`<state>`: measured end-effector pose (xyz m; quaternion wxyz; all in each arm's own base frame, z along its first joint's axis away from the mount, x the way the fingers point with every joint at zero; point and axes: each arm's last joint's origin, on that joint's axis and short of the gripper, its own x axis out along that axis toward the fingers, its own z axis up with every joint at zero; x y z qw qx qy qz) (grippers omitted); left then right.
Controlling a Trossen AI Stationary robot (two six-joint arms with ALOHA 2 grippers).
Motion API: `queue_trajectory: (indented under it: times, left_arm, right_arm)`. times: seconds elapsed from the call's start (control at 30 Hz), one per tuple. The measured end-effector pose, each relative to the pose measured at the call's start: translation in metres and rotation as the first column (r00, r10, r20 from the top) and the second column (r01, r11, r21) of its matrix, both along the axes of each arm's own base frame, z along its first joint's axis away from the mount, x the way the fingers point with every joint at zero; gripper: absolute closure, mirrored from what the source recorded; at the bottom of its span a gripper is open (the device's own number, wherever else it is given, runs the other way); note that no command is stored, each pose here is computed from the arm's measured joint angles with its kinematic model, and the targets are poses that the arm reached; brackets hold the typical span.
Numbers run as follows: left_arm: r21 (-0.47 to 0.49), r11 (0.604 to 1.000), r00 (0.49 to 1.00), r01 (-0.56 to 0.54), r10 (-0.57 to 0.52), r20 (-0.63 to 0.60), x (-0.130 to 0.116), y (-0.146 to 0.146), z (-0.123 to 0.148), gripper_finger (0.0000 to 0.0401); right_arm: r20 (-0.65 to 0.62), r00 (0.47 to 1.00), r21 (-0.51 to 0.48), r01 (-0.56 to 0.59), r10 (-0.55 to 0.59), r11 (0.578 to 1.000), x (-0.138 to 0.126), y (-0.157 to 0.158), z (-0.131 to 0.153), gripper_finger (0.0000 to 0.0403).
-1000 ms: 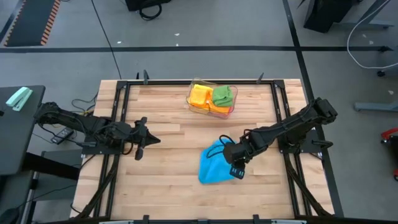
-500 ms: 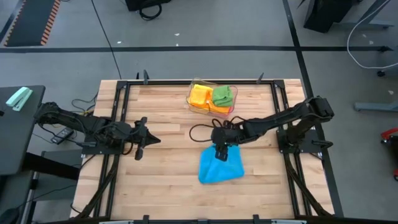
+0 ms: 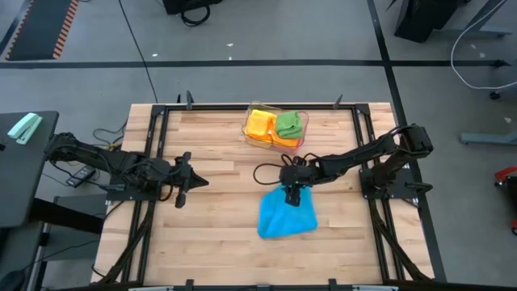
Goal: Fold microfiber towels
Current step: Fold the blue microfiber cloth
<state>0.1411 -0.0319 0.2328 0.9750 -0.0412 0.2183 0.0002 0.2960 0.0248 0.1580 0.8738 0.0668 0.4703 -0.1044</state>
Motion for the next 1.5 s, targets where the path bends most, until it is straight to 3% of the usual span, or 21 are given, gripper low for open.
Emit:
queue_trajectory:
  times: [0.23,0.43,0.6,0.73,0.97,1.2,1.5]
  left_arm:
    - [0.001,1.000,1.000,0.000,0.000,-0.008,0.000,0.000,-0.001,0.0387]
    - [0.002,1.000,1.000,0.000,0.000,-0.007,0.000,0.000,-0.001,0.0383]
    - [0.006,1.000,1.000,0.002,-0.002,-0.006,0.000,0.000,-0.001,0.0377]
    - [0.029,0.999,1.000,0.014,-0.014,0.008,0.000,0.000,0.001,0.0385]
    - [0.023,1.000,0.999,0.014,-0.015,0.038,0.002,0.000,0.003,0.0385]
    - [0.022,1.000,0.999,0.013,-0.013,0.040,0.002,0.000,0.004,0.0373]
    - [0.014,1.000,0.991,0.026,-0.027,0.130,0.015,-0.005,0.009,0.0387]
  right_arm:
    - [-0.136,0.988,0.006,0.072,-0.070,0.997,-0.015,-0.007,-0.011,0.0198]
    - [-0.239,0.969,0.166,0.098,-0.057,0.981,-0.020,-0.009,-0.010,0.0198]
    - [-0.246,0.969,0.189,0.082,-0.034,0.978,-0.021,-0.009,-0.010,0.0211]
    - [-0.246,0.969,0.205,0.064,-0.012,0.977,-0.021,-0.009,-0.010,0.0259]
    - [-0.253,0.967,0.222,0.071,-0.013,0.972,-0.021,-0.008,-0.009,0.0386]
    - [-0.191,0.982,0.236,0.047,-0.002,0.971,-0.012,-0.004,0.024,0.0393]
    - [-0.034,0.995,0.223,-0.081,0.091,0.971,0.000,0.012,0.094,0.0393]
